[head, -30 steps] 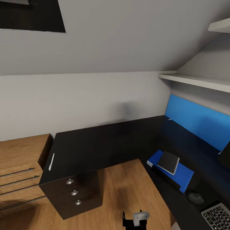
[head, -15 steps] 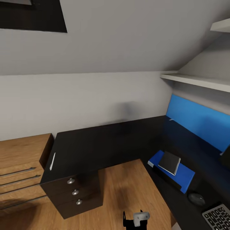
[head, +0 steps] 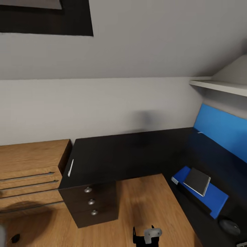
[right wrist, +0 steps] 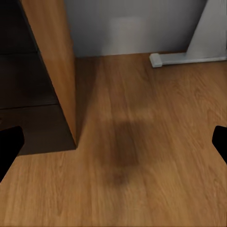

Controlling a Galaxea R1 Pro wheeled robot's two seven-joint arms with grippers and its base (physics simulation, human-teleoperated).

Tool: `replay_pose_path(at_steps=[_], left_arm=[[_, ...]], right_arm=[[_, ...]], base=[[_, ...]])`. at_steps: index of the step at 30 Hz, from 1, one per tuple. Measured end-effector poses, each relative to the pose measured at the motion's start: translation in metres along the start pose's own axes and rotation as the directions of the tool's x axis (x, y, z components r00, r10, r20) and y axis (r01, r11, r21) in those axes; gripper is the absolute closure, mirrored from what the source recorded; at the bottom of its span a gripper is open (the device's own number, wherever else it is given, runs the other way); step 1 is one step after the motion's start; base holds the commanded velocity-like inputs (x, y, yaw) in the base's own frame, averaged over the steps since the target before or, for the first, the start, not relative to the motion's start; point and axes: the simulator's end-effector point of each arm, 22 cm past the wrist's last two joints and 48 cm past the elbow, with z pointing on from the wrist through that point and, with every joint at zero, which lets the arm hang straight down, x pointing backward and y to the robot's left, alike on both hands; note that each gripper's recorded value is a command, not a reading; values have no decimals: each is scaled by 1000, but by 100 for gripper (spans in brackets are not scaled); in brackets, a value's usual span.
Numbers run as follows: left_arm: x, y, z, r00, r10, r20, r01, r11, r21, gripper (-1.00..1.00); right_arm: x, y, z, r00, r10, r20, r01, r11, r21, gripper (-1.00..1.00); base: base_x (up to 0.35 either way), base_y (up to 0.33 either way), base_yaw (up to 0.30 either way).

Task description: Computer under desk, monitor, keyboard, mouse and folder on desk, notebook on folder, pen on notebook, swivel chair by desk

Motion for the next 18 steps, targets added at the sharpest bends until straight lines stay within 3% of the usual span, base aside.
replay_pose_path(at_steps=[18], left_arm=[[2, -1, 0, 1000, 0, -3, 0, 1000, 0, -100]], right_arm=[[1, -1, -1, 1000, -1, 0, 1, 1000, 2, -100]], base=[[0, 0, 279]])
